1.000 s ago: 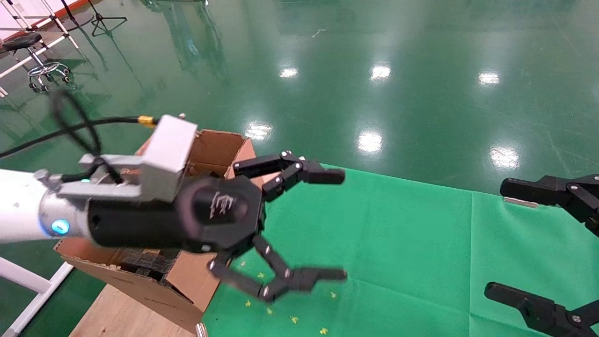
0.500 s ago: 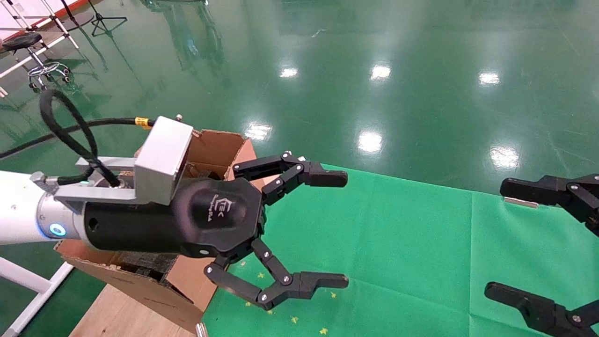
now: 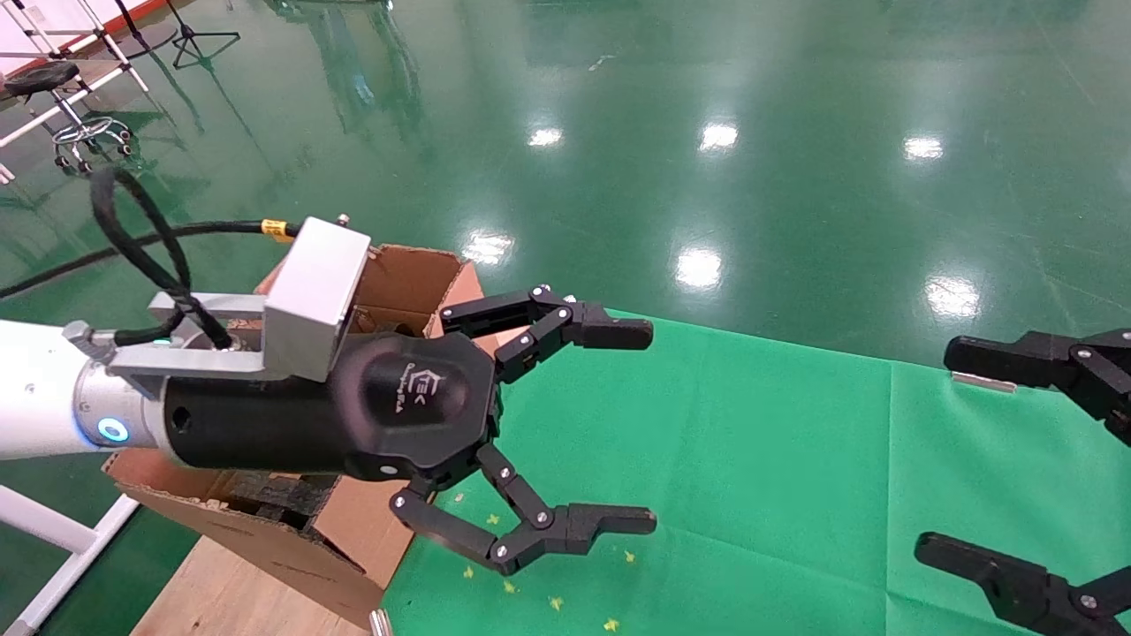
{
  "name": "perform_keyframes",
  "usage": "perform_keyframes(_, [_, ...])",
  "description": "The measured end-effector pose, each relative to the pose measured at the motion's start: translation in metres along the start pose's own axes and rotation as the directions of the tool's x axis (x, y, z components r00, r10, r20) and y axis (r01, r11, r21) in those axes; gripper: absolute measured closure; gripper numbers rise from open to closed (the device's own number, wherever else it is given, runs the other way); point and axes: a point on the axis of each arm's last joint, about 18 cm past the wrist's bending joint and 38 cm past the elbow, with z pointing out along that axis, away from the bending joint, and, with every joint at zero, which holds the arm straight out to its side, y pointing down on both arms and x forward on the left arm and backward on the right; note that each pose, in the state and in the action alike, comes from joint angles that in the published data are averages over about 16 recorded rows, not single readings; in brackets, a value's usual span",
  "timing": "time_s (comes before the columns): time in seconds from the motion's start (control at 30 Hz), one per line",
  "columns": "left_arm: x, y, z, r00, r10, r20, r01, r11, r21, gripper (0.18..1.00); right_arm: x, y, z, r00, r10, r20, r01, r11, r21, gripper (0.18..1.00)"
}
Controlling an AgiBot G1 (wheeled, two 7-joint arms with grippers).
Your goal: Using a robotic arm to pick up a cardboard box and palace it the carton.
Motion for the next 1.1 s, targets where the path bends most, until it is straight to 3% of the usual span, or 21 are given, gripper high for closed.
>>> perform_keyframes(1.1, [-0.0013, 0.0008, -0.0005, 1.0, -0.002, 0.005, 0.002, 1.0, -0.005, 0.183, 0.0, 0.0, 0.0, 1.0, 0.0, 0.0, 0.0, 1.0, 0.0, 0.178])
